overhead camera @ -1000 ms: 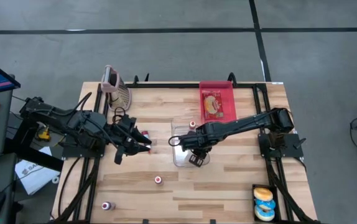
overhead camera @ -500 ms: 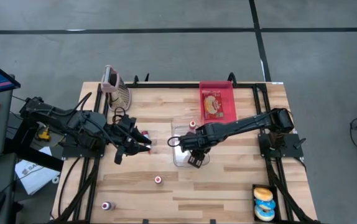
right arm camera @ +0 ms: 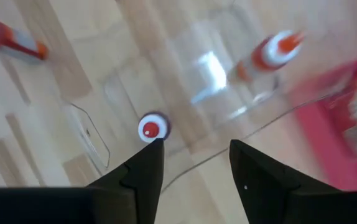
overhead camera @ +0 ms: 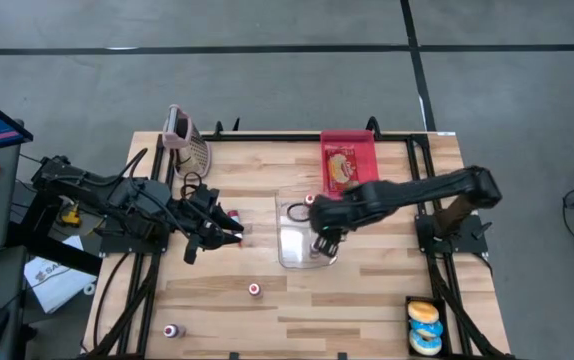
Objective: Pick & Place Food Item
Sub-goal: Put the orange food coloring bottle into the transparent bin
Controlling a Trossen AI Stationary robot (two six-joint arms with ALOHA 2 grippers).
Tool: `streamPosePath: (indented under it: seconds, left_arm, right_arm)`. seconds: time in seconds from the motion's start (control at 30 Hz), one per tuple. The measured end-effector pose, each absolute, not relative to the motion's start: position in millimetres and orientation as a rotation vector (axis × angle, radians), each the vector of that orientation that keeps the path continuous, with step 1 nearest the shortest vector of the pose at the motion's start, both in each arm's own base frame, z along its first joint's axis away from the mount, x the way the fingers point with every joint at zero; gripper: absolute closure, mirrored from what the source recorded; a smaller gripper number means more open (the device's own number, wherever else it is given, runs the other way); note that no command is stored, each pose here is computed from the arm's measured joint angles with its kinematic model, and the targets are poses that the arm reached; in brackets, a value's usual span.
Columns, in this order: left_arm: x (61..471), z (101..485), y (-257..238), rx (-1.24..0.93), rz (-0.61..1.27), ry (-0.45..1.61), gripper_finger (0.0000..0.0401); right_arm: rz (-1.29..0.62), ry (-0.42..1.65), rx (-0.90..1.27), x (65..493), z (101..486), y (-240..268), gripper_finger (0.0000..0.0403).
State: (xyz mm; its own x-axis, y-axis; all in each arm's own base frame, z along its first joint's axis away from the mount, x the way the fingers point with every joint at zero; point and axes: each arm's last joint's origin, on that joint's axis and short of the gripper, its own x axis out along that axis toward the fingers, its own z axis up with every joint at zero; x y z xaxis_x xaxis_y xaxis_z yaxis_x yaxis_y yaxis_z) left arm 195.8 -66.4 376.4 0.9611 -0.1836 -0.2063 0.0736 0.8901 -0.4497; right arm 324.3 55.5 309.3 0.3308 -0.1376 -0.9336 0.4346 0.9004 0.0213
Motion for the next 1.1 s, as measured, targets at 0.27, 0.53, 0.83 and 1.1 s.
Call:
streamPosePath:
  seconds: [0.27,0.53,0.83,1.1]
  left_arm:
    - [188,370,-62,-0.417,-0.062,0.314,0.0252]
    - [152,379,-44,-0.443,0.079,0.273,0.0252]
    - [149,389,-33,-0.478,0.202,0.147,0.0252]
    - [151,394,-26,-0.445,0.329,0.06,0.0252]
  right_arm:
    - [-0.316,0.898,0.291,265,351,47,0.0225]
    - [-0.279,0.487,0.349,199,338,21,0.0225]
    - [-0.267,0.318,0.209,142,314,-14,0.0225]
    - [-0.233,0.234,0.281,96,253,-14,0.0225]
